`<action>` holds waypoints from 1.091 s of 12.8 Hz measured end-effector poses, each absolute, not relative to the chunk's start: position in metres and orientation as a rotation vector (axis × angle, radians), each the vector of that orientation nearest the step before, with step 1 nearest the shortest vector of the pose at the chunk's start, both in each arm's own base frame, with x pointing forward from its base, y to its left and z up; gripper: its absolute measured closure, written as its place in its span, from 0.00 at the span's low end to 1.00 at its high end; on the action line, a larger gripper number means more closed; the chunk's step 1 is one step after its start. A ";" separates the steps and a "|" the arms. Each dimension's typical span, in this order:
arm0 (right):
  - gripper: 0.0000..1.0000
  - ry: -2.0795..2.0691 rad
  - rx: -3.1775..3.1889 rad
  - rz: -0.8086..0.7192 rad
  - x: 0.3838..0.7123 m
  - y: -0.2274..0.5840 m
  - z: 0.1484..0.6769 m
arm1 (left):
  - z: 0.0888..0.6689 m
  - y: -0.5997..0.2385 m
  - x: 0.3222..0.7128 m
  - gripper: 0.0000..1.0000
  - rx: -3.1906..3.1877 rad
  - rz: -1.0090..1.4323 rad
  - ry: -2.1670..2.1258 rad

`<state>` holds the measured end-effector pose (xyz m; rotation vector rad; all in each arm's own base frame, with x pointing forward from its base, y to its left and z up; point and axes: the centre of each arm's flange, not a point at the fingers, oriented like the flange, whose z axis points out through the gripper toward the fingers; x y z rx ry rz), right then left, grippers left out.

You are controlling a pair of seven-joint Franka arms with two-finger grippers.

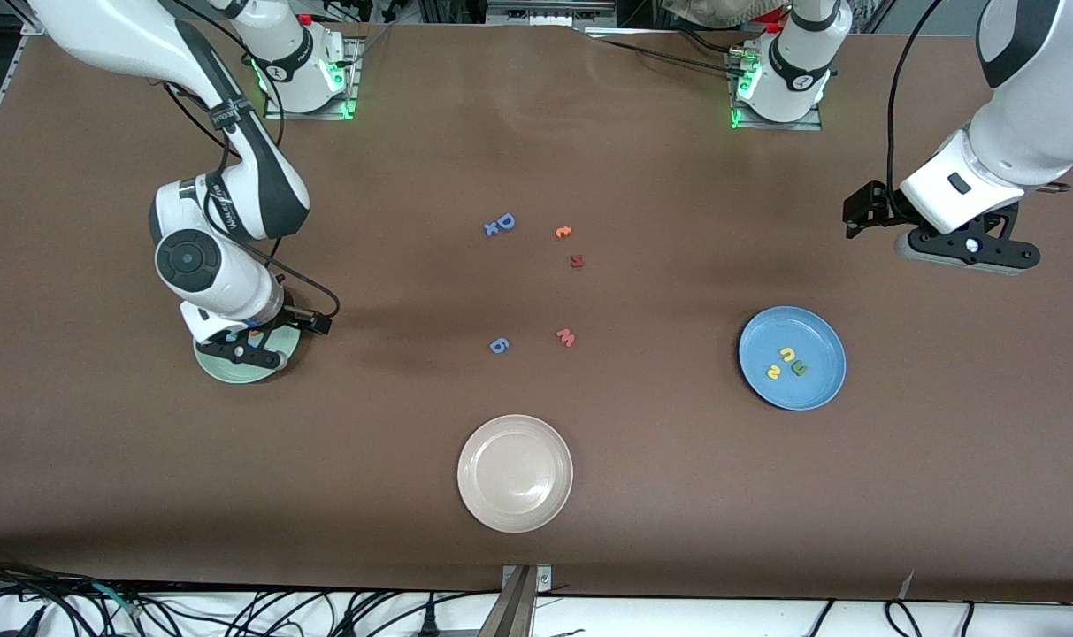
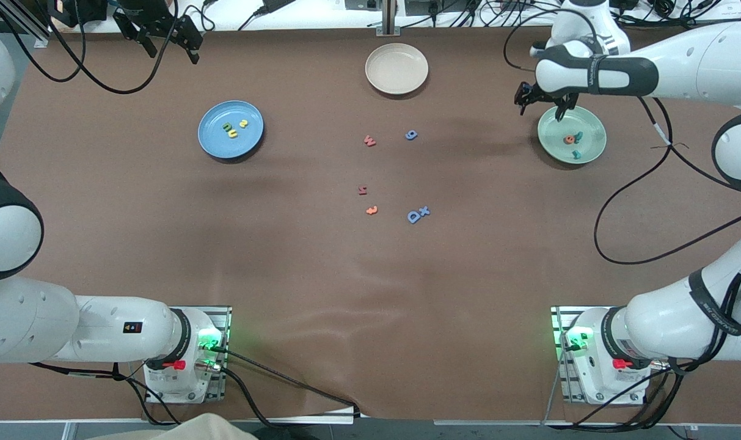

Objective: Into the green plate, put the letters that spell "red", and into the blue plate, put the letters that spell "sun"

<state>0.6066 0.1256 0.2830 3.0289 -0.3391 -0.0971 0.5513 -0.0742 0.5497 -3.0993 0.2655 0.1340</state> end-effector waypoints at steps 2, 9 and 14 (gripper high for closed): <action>0.00 -0.391 3.030 -0.117 0.622 0.113 0.309 | 0.549 -0.073 0.550 0.00 -3.098 0.147 0.264; 0.00 -0.219 3.035 -0.184 0.631 0.048 0.394 | 0.549 -0.074 0.550 0.00 -3.098 0.151 0.265; 0.00 -0.165 3.066 -0.341 0.600 0.006 0.487 | 0.549 -0.076 0.550 0.00 -3.097 0.152 0.271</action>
